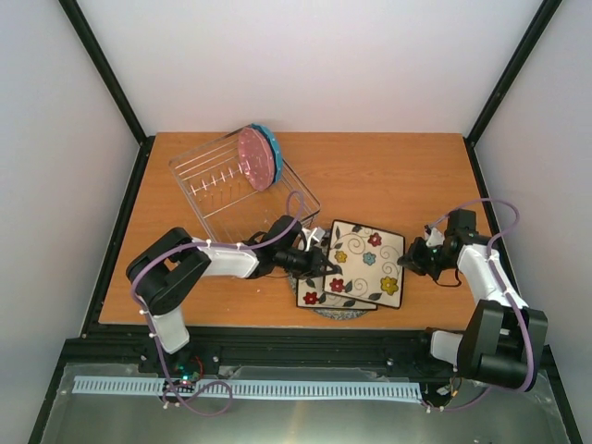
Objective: Load the plates into the dish rack
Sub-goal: Pick up the plate at the center of the board.
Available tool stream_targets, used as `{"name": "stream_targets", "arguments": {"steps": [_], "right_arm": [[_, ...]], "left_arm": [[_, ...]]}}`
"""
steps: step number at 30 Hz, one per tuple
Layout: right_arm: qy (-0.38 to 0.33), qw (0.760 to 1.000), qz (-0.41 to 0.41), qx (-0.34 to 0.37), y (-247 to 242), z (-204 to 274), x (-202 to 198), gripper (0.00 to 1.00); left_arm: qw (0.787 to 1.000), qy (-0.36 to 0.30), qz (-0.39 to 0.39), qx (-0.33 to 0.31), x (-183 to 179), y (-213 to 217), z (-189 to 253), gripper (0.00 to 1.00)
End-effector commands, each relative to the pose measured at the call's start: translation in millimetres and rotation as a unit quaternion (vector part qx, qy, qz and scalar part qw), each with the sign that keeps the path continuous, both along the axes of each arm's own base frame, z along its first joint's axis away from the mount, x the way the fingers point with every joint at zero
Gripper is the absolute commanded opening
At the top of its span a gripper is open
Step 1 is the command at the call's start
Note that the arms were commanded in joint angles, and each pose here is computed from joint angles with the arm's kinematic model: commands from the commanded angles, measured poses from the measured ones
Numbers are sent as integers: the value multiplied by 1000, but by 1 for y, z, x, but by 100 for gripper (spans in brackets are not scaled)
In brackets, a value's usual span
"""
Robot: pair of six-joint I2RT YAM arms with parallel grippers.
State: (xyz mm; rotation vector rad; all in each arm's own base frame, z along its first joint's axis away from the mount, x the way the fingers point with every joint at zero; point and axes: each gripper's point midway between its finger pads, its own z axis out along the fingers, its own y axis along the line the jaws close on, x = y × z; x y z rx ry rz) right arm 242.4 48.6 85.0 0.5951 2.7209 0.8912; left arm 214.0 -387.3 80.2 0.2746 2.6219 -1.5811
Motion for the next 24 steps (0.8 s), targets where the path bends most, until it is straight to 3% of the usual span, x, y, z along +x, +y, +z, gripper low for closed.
{"name": "stream_targets", "arguments": {"steps": [1, 6, 8, 11, 14, 24], "right_arm": [[0, 1000, -1, 3, 1, 4, -1, 3], [-50, 999, -15, -12, -4, 32, 10, 5], [-84, 996, -23, -14, -5, 52, 18, 17], [-104, 994, -27, -4, -3, 68, 23, 20], [-118, 993, -30, 0, -3, 77, 27, 35], [-175, 983, -49, 33, 1, 110, 41, 57]], "left_arm": [[1000, -21, -10, -8, -1, -2, 9, 1], [1000, -18, -4, -9, 0, 0, 14, 1], [1000, -21, 0, -14, 2, 2, 21, 1], [999, -30, 9, -22, 9, 6, 39, 1], [998, -40, 20, -32, 18, 13, 60, 1], [992, -62, 22, -107, 31, 18, 142, 1]]}}
